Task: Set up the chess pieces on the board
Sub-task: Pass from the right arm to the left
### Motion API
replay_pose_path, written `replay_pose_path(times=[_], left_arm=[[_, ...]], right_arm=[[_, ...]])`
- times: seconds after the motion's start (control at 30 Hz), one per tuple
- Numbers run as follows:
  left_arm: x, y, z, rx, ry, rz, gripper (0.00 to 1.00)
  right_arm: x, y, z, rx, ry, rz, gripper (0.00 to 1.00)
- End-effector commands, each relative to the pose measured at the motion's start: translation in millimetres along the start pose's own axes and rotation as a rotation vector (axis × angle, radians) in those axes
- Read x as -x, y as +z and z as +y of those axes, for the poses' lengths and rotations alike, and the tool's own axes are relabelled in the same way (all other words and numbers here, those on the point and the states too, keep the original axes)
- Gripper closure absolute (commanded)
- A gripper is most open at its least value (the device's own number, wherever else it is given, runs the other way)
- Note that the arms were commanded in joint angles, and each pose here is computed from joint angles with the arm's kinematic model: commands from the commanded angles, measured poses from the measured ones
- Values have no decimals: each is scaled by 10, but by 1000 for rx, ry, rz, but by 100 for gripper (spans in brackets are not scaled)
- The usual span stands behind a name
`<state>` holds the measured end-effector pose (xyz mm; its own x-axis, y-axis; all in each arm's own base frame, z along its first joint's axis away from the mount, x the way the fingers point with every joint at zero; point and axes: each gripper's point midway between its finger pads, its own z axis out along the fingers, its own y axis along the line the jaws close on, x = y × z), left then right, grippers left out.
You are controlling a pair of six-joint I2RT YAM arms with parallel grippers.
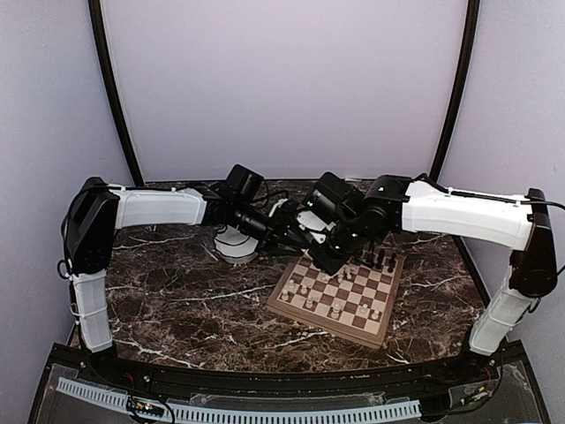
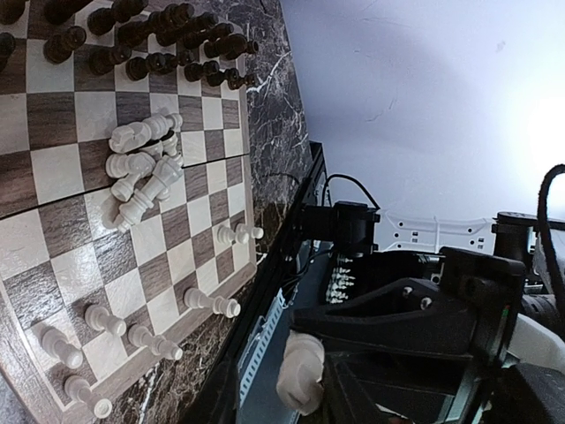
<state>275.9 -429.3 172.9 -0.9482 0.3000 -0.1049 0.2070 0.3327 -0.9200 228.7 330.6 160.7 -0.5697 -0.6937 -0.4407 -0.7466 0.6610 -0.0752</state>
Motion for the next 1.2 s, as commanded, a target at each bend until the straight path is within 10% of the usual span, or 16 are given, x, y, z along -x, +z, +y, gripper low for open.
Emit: replay_pose_path(times=[0.0,0.37,0.8,1.17], left_arm=[[-37,3,-25,-17,-17,29,67],[-14,1,-87,-54,2,37,99],[40,-293,-134,67,75,-43,100],[-310,-309,-18,513,408,-5,100]], right_arm=[[141,-47,-10,-28,-30,-39,95],[93,5,-25,-48,-56,-7,95],[-597,-10,-221,-76,20,44,96],[-782,80,-690,-93,259,39,97]])
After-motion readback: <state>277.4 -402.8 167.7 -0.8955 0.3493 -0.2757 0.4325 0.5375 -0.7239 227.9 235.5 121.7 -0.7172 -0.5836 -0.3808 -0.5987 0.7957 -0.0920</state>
